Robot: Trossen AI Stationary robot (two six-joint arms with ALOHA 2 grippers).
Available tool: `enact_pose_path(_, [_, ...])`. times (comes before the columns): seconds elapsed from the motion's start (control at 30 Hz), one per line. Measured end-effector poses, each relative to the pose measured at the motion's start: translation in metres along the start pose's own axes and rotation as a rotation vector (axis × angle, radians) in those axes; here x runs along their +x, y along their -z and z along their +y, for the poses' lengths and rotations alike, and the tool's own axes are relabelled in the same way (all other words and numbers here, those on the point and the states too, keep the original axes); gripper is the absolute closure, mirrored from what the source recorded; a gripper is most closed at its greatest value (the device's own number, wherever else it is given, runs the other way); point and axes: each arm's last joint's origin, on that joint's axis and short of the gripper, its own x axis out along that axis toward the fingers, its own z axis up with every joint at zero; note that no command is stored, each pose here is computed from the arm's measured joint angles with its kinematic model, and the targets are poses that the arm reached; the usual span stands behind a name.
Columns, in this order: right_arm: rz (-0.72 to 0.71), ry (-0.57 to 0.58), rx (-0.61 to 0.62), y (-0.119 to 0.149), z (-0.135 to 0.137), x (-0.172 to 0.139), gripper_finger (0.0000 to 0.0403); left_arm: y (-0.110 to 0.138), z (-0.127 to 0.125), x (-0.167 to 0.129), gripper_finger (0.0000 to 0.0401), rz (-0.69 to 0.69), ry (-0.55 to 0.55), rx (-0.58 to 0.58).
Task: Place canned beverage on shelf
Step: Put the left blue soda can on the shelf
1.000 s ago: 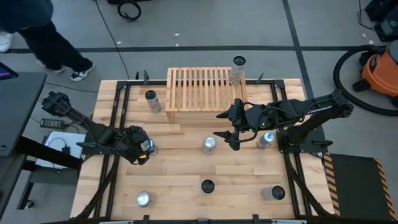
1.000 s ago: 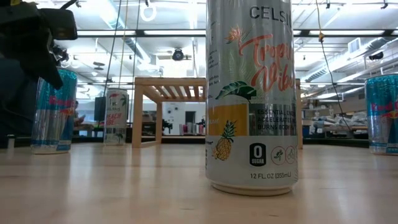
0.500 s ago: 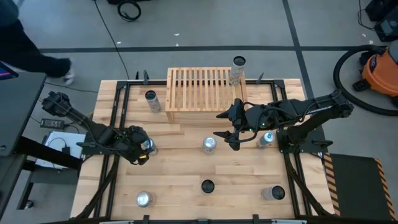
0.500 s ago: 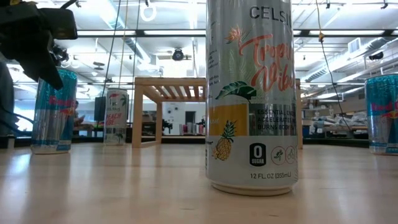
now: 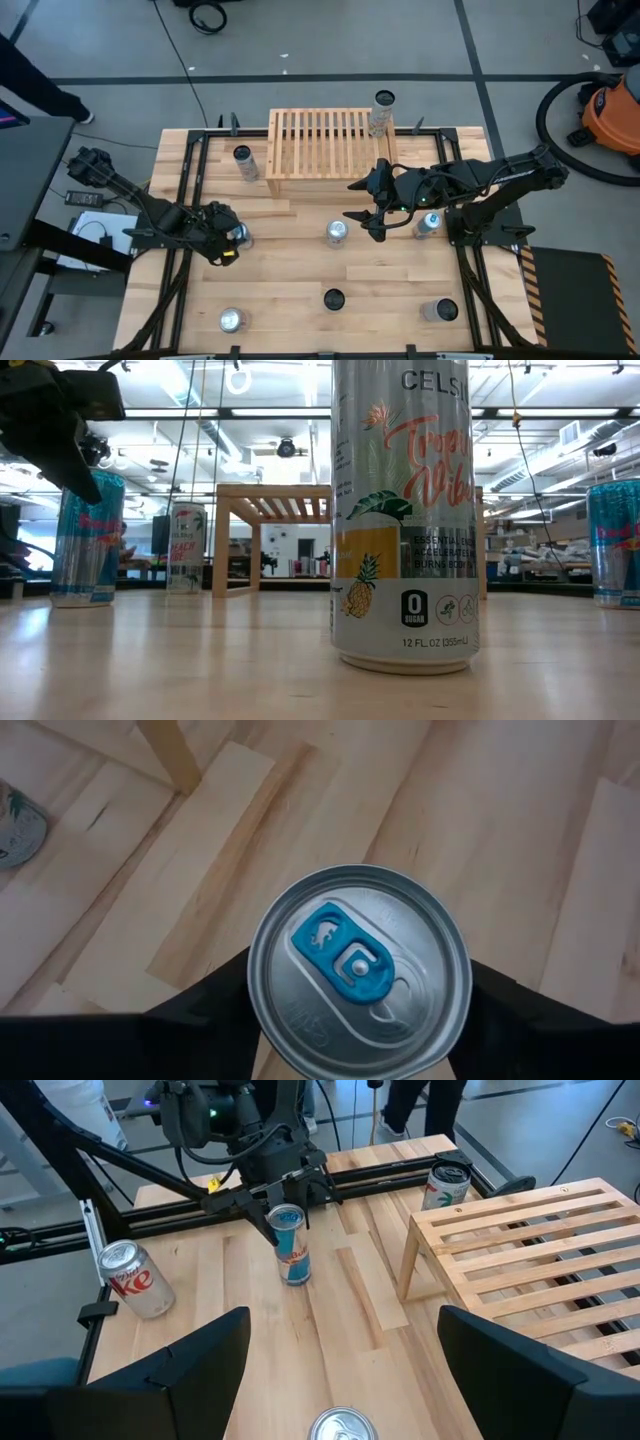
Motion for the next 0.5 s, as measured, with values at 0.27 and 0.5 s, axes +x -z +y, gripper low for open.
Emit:
enact_pose_path(0.27, [0.0,0.0,0.0,0.0,0.0,0.0,0.0071,-0.038,-0.004,-0.021,0.0158,-0.071,0.035,0.078])
enact_pose_path(0.5, [0.0,0.0,0.0,0.0,0.0,0.0,0.0071,-0.091,0.006,-0.055,0.0157,-0.183,0.042,0.172])
